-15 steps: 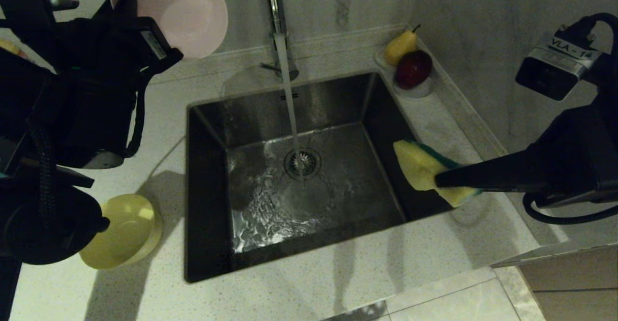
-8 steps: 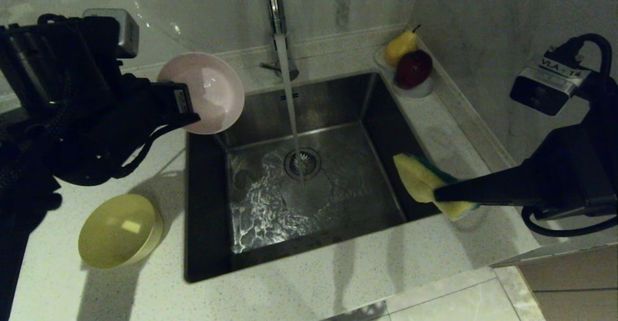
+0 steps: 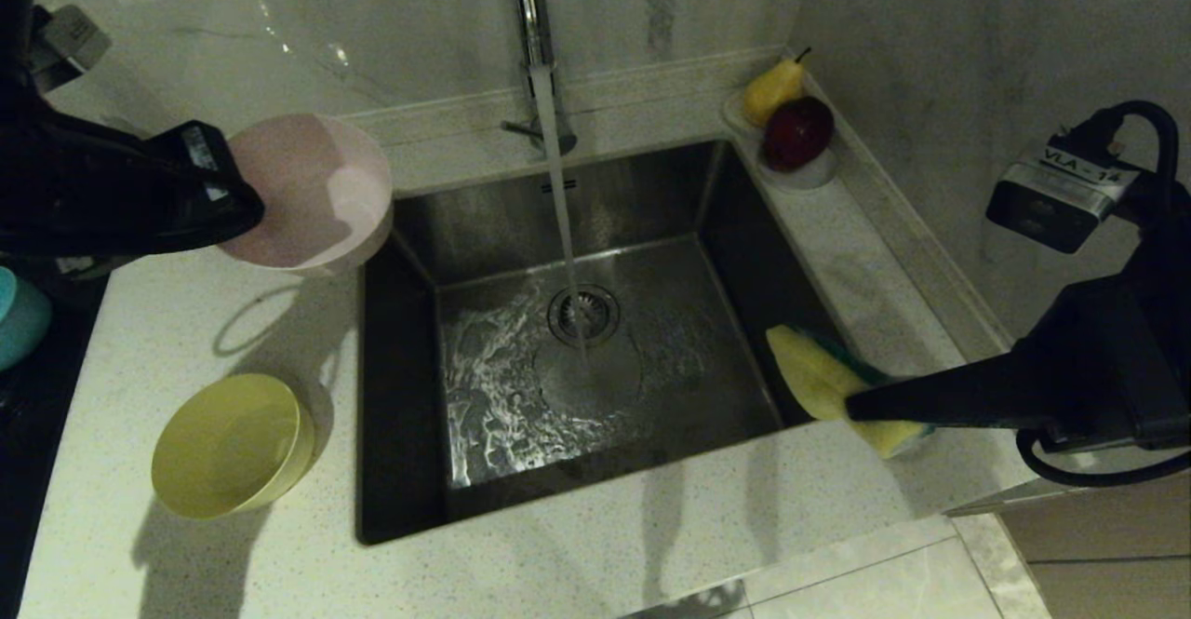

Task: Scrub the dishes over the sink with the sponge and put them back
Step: Place the bowl on the table

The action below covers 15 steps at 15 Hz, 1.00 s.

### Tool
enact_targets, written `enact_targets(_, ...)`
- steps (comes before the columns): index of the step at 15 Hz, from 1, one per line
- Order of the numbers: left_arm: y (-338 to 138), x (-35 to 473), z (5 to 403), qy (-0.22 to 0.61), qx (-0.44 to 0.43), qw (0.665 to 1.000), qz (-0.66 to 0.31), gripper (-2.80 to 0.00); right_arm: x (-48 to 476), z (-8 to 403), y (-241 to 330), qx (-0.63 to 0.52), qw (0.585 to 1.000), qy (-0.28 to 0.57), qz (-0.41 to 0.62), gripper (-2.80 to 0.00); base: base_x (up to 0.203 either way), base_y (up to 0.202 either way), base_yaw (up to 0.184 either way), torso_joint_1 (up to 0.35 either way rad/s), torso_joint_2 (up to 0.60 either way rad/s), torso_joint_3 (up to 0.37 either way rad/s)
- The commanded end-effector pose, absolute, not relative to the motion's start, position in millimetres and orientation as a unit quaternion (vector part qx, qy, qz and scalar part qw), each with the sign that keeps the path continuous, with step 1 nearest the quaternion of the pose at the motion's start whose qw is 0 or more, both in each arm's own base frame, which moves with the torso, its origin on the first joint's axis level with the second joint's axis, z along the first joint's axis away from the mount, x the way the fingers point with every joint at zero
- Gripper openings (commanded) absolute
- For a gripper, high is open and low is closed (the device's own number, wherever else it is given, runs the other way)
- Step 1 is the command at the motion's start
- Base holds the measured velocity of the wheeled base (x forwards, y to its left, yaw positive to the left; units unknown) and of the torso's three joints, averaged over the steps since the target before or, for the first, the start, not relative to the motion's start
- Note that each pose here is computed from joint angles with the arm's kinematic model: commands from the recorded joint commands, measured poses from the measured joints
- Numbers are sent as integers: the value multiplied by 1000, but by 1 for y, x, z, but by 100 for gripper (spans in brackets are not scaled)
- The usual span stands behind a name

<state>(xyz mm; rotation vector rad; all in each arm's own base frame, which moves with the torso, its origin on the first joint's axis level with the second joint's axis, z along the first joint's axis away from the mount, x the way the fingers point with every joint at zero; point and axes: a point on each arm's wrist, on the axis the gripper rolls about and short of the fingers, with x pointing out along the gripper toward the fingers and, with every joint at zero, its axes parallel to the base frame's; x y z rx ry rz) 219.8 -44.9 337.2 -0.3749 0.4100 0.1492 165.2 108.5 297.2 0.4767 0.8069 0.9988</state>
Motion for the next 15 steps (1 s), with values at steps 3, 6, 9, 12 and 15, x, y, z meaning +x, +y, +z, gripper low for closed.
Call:
enact_targets(3,7,221,346,180,-238,941,162,-280,161,296,106,223,772,377,460,-280,0,0,0,0,0,0)
enact_targets(6,45,238,332,187,-269,914,238,-280,160,296,105,223,772,377,460,-280,0,0,0,0,0,0)
enact_targets(9,82,249,315,196,-316,881,291,-280,157,295,105,222,769,388,458,-280,0,0,0,0,0,0)
enact_targets(12,112,260,294,211,-343,851,338,-280,156,298,105,221,769,382,462,-280,0,0,0,0,0,0)
enact_targets(15,132,274,266,241,-359,823,369,-280,156,298,105,221,769,383,462,-280,0,0,0,0,0,0)
